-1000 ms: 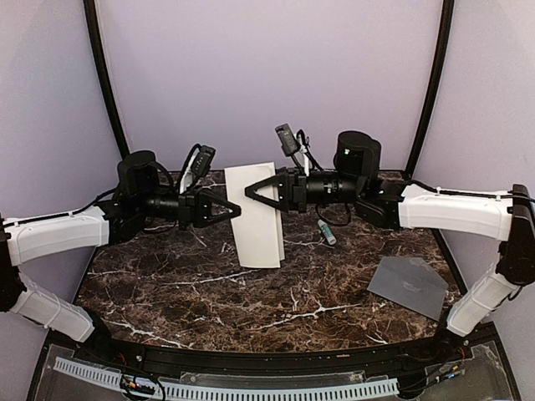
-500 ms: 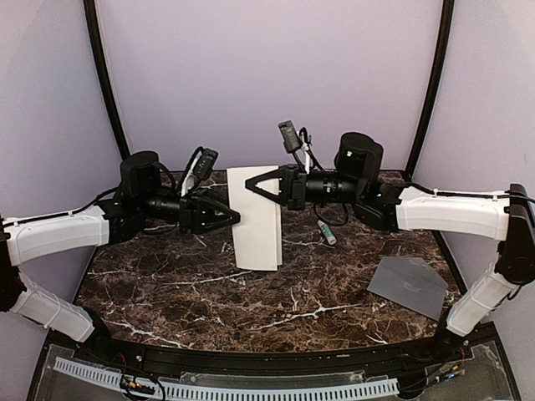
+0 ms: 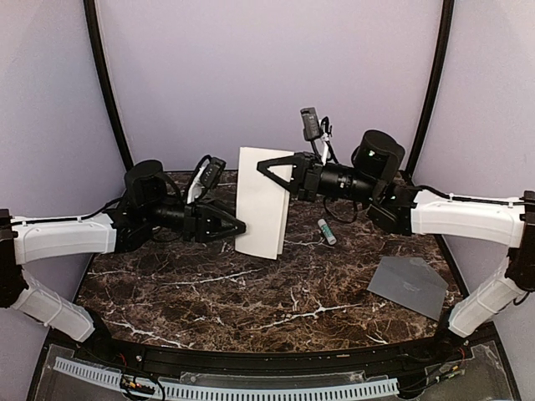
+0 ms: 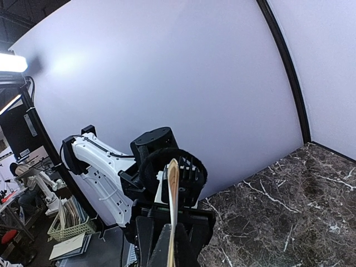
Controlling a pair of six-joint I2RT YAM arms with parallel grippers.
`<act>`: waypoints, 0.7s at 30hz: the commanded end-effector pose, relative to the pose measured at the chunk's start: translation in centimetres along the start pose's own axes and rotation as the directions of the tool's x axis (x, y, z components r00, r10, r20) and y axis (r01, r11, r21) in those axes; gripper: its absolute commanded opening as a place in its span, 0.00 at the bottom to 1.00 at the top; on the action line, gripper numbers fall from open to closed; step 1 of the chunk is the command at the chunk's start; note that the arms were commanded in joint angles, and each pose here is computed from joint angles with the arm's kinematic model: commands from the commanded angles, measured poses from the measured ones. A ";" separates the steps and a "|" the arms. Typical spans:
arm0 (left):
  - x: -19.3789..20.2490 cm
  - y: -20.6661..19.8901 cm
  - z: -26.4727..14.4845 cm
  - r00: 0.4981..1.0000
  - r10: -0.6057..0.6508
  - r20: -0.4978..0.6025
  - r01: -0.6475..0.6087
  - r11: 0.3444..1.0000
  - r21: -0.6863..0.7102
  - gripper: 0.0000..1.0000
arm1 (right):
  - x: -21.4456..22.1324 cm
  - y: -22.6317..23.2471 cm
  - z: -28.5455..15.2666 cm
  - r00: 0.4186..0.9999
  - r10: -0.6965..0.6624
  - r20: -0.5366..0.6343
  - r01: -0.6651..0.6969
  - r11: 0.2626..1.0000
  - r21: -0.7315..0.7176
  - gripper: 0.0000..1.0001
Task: Place the letter into the envelope and seal it
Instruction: Fold the letter.
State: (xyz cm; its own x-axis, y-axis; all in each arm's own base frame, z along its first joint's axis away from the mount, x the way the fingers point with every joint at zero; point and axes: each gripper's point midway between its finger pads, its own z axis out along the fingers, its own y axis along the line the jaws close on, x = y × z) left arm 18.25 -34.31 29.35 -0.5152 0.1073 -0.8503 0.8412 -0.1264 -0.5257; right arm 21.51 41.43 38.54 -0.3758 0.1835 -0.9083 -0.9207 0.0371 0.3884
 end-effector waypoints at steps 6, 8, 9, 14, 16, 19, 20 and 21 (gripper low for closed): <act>0.7 -1.0 0.6 1.000 -0.002 -0.010 0.003 0.999 0.044 0.17 | -1.8 0.5 -1.1 0.996 -0.041 0.077 0.039 0.999 0.031 0.00; 0.9 -0.9 0.6 1.000 -0.009 -0.012 0.009 0.999 0.041 0.08 | -2.0 0.6 -1.4 0.995 -0.047 0.086 0.044 0.998 0.039 0.00; 1.0 -0.9 0.6 1.000 -0.011 -0.013 0.011 0.999 0.042 0.05 | -2.1 0.6 -1.5 0.995 -0.049 0.090 0.045 0.998 0.045 0.00; 1.3 -0.8 0.6 1.000 -0.023 -0.017 0.023 0.999 0.039 0.08 | -2.5 0.7 -1.9 0.993 -0.064 0.103 0.058 0.996 0.062 0.00; 1.4 -0.7 0.6 0.999 -0.028 -0.019 0.029 0.999 0.038 0.17 | -2.6 0.7 -2.0 0.992 -0.068 0.105 0.061 0.996 0.067 0.00; 1.6 -0.6 0.6 0.999 -0.040 -0.027 0.041 0.998 0.039 0.26 | -2.8 0.6 -2.1 0.991 -0.073 0.111 0.065 0.995 0.077 0.00; 1.7 -0.6 0.7 0.999 -0.043 -0.029 0.044 0.998 0.039 0.28 | -2.8 0.6 -2.2 0.991 -0.075 0.112 0.067 0.995 0.079 0.00; 1.8 -0.6 0.7 0.999 -0.045 -0.031 0.046 0.998 0.038 0.29 | -2.9 0.7 -2.3 0.990 -0.078 0.115 0.068 0.994 0.083 0.00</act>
State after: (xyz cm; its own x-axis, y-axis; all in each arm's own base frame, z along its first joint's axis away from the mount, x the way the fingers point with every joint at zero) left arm 17.35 -34.84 28.24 -0.5514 0.1338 -0.8235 0.8118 -0.1415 -0.5665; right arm 21.88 39.74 39.20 -0.3438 0.2357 -0.9090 -0.9186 0.1163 0.3776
